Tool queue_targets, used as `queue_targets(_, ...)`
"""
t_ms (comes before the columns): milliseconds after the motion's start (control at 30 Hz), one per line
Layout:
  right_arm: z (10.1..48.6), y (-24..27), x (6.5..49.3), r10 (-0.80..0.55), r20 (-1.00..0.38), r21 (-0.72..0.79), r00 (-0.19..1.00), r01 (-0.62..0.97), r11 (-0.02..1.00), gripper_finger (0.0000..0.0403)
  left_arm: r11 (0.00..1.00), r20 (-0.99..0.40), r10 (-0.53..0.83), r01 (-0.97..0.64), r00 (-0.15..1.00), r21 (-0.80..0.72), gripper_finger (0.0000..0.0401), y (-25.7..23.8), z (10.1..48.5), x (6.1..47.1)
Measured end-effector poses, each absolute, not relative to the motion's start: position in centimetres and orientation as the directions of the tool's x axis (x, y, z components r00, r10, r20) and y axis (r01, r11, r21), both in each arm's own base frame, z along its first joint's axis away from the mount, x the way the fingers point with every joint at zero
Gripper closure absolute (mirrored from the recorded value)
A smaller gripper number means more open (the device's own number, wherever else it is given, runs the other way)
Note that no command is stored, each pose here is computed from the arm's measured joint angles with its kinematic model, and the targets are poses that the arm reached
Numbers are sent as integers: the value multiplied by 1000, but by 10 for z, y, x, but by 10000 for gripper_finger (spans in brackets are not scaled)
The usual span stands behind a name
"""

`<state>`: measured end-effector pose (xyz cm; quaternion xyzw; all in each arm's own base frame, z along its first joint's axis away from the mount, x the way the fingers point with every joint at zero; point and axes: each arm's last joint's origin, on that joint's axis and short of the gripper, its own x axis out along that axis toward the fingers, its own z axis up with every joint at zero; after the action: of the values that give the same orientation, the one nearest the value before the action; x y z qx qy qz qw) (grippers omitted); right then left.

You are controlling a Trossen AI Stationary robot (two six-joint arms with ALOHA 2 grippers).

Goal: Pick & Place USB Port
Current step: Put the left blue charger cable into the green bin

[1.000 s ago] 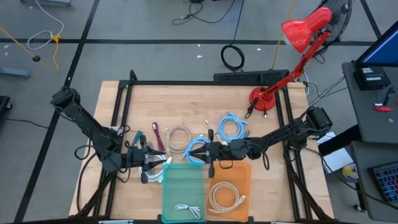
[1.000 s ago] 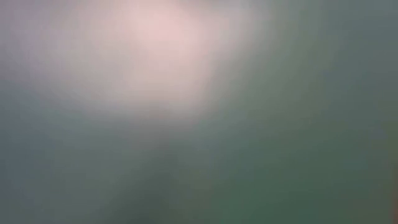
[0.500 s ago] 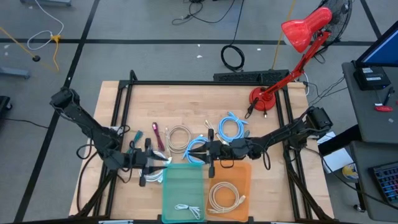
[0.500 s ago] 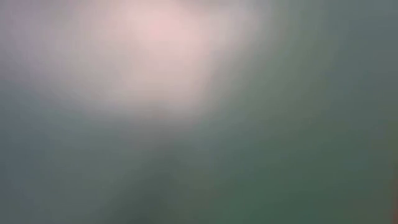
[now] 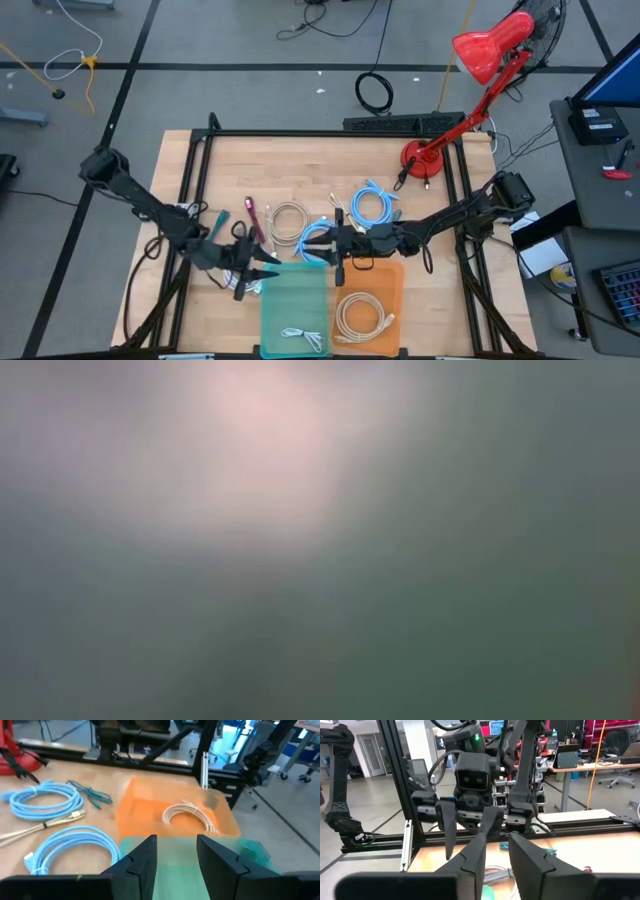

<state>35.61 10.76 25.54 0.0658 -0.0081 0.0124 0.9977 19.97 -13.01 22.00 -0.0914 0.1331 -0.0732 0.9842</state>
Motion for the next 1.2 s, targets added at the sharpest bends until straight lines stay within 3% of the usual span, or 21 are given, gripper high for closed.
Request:
queue_targets(300,248,108,356,25,-52,93,998,-20,995,290,999,-294,15,-29,956,-43,233,-118,210,207)
queue_targets(600,247,106,357,26,-58,53,998,-23,998,307,990,-404,142,-134,904,50,239,-104,197,206)
queue_targets(667,251,109,356,79,-26,50,997,-77,996,316,990,-400,143,-137,905,45,252,-104,197,206)
queue_targets(867,263,124,351,417,99,-30,904,-416,909,352,992,-400,123,-106,908,64,313,-109,197,204)
queue_targets(1100,262,133,348,468,95,-88,879,-460,883,386,991,-401,126,-100,907,85,389,-110,197,203)
queue_targets(1200,262,133,348,465,93,-79,881,-459,885,394,988,-394,151,-125,907,92,395,-109,197,203)
